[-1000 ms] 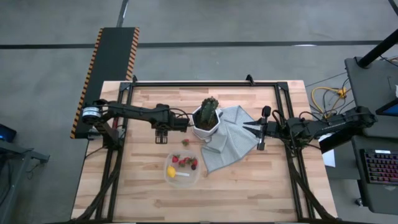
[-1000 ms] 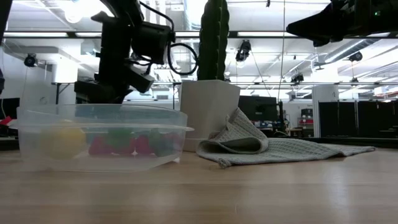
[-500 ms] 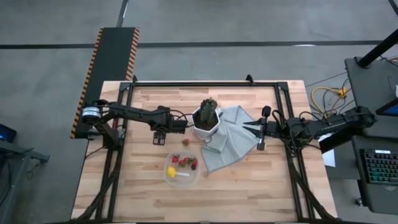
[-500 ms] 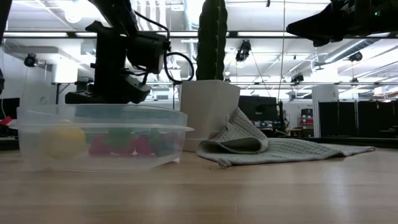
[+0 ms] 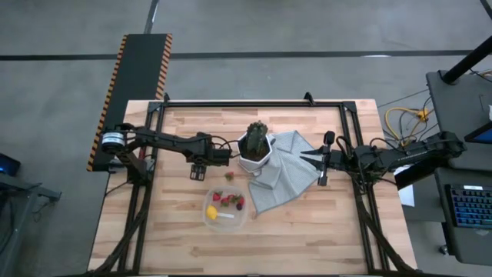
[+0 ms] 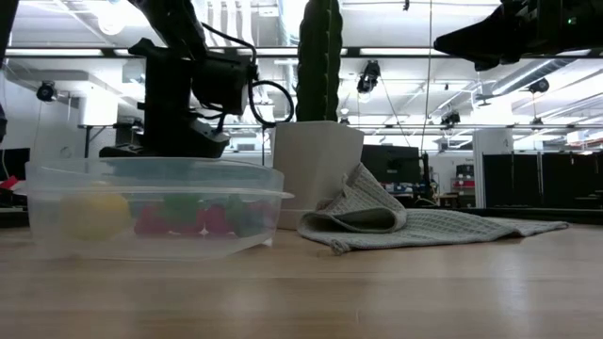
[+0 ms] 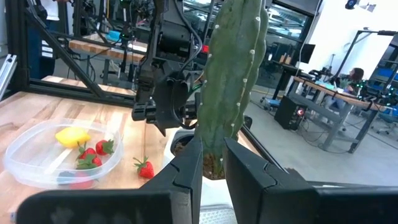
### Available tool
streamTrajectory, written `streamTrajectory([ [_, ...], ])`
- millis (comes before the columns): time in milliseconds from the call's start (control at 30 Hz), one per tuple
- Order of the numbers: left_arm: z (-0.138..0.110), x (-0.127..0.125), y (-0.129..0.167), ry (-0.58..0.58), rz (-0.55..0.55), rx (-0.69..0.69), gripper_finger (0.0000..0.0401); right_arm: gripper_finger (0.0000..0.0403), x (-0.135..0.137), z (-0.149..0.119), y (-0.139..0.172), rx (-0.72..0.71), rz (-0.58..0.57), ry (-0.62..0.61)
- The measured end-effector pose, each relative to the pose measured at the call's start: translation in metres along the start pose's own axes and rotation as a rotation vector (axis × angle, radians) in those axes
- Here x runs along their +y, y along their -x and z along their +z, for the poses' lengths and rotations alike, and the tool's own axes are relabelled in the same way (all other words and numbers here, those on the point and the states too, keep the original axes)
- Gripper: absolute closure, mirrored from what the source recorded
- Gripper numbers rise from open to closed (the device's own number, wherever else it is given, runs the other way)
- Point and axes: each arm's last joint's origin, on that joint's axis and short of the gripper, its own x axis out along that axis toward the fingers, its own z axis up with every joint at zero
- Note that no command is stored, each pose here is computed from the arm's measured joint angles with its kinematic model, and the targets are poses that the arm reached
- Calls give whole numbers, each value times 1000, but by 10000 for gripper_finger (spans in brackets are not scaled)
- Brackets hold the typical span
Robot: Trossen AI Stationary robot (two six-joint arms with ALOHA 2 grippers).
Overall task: Pick and placing Produce into tupperware
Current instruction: Put the black cherry into the transparent plastic container
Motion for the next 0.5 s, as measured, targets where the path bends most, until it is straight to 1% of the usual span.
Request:
streamTrajectory([
  [333, 0, 0, 0, -5, -10, -3, 159, 346, 0, 0, 0, 2, 0, 1],
  [500, 2, -2, -6, -10, -6, -32, 159, 346, 0, 0, 0, 3, 1, -1],
])
